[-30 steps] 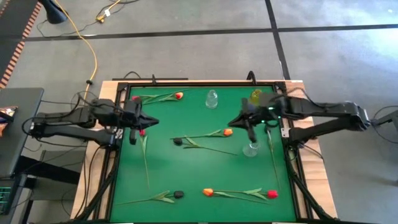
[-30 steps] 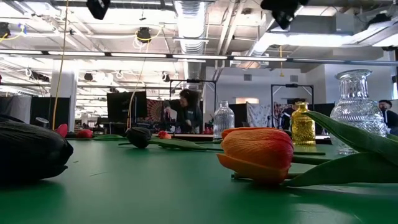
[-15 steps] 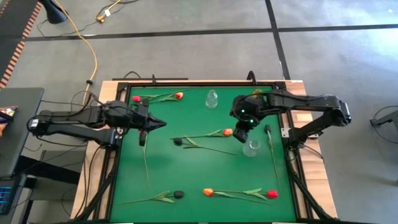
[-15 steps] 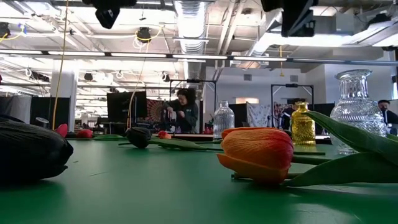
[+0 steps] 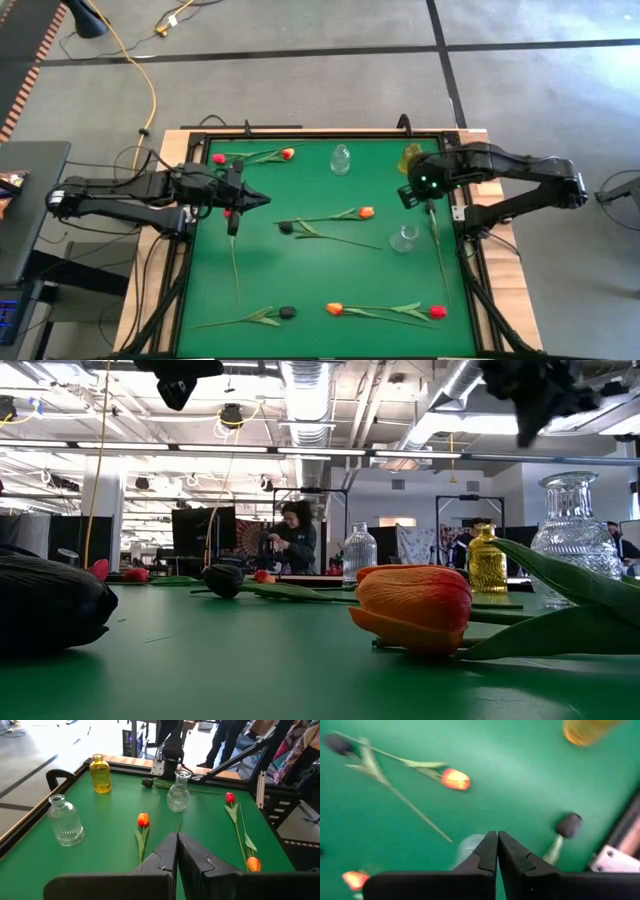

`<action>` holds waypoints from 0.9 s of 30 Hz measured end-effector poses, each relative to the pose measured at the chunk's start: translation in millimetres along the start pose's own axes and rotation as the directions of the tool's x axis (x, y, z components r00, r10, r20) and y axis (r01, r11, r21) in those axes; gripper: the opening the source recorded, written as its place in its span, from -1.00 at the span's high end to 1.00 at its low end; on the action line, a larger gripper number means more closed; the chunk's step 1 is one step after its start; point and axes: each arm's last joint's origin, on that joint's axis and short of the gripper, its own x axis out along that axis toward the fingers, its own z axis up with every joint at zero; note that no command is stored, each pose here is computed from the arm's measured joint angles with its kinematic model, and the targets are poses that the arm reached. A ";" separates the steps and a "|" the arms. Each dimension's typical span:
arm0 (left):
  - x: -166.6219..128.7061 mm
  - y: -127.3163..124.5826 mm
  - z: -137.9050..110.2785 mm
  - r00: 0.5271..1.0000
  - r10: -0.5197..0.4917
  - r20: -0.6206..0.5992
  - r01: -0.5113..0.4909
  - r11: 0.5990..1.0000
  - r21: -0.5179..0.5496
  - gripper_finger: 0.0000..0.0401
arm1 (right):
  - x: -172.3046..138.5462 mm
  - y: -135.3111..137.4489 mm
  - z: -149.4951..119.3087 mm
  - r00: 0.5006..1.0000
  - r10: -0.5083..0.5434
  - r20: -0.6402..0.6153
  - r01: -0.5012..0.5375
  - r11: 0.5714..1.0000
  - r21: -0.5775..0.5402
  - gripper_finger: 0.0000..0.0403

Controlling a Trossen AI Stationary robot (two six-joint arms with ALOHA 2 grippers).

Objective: Sort flowers into vase by color
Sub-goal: Put the top right black flower into the top transparent vase

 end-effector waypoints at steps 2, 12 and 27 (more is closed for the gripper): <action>-0.1 0.0 0.3 1.000 0.000 0.003 0.000 1.000 0.000 1.00 | 8.8 -7.2 -6.0 1.000 -0.014 -0.008 0.014 1.000 0.023 0.78; 0.0 0.8 0.6 1.000 0.029 0.009 -0.029 1.000 0.000 1.00 | 40.2 -11.2 -12.9 0.996 -0.045 -0.081 0.052 0.995 0.086 0.82; 0.0 1.0 0.5 0.999 0.034 0.009 -0.034 0.999 -0.001 1.00 | 77.4 -23.9 -21.9 0.949 -0.234 -0.210 0.276 0.940 0.201 0.60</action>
